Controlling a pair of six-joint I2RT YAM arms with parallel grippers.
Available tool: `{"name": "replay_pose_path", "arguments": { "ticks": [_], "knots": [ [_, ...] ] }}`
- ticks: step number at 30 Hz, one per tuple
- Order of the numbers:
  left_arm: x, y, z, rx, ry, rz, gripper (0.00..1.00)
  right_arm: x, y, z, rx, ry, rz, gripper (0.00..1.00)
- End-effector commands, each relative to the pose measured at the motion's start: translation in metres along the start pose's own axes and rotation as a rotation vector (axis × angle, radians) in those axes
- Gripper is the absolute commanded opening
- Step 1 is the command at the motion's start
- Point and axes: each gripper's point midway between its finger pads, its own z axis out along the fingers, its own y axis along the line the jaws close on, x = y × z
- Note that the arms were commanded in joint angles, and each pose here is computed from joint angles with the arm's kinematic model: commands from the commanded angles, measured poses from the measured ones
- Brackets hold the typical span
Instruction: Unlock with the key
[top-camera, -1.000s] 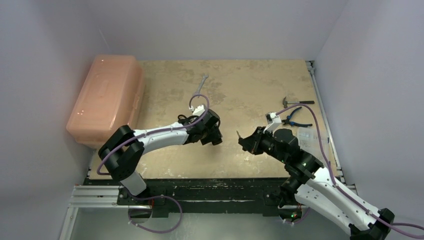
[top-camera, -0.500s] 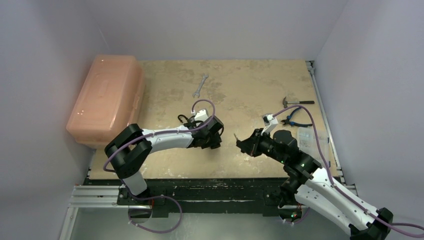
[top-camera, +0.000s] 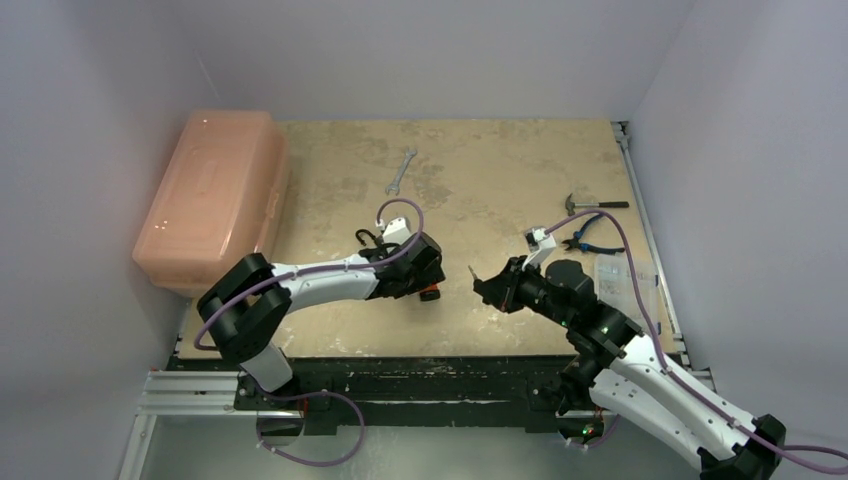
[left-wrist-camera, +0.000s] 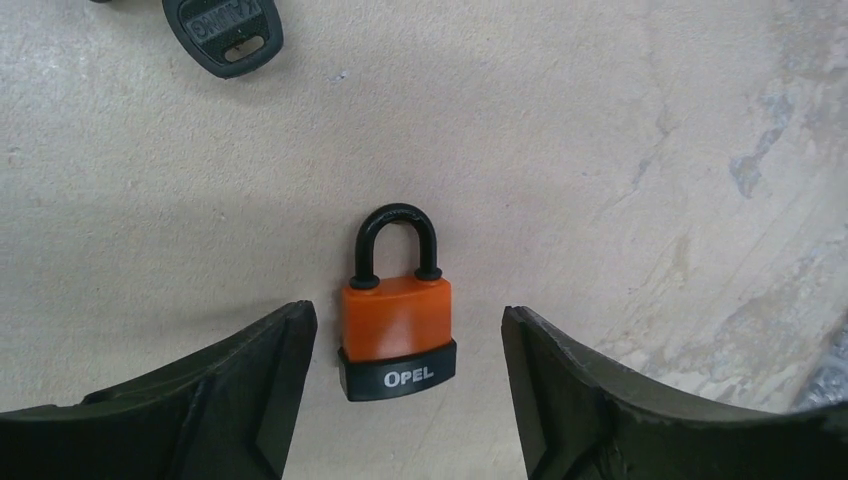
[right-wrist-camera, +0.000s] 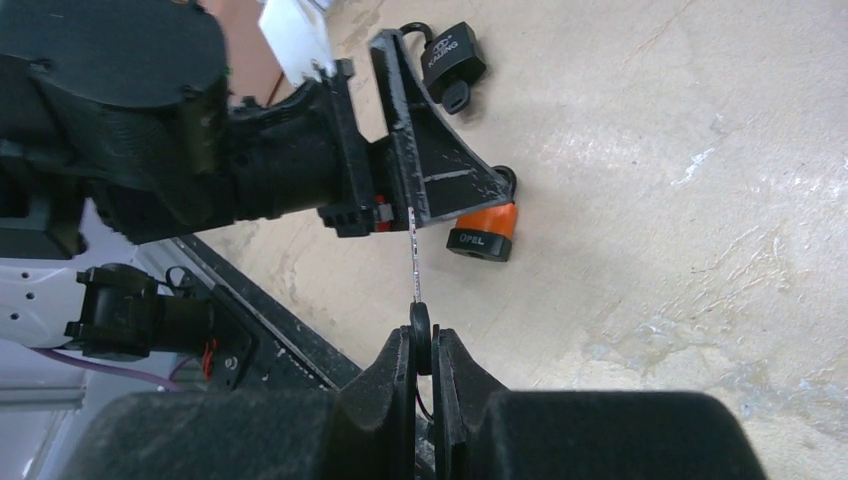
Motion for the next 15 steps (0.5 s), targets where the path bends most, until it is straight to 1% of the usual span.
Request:
{"name": "replay_pose_path", "arguments": {
  "ticks": [1,2,6,9,11,15],
  "knots": [
    [-0.022,-0.021,-0.027,0.091,-0.060,-0.028,0.68,-0.012,0.000,0.005,0.009,-0.045,-0.041,0.00],
    [-0.024,-0.025,-0.034,0.109,-0.065,-0.027,0.64,-0.013,-0.002,0.005,0.024,-0.046,-0.045,0.00],
    [-0.035,-0.036,-0.066,0.167,-0.112,-0.037,0.55,-0.025,-0.006,0.010,0.069,-0.077,-0.055,0.00],
    [-0.037,-0.041,-0.084,0.210,-0.105,-0.072,0.53,-0.031,-0.008,0.016,0.094,-0.090,-0.070,0.00],
    [-0.039,-0.050,-0.097,0.268,-0.092,-0.091,0.52,-0.032,-0.008,0.022,0.104,-0.089,-0.081,0.00],
    [-0.042,-0.062,-0.110,0.326,-0.075,-0.131,0.48,-0.031,-0.005,0.035,0.119,-0.078,-0.108,0.00]
  ]
}}
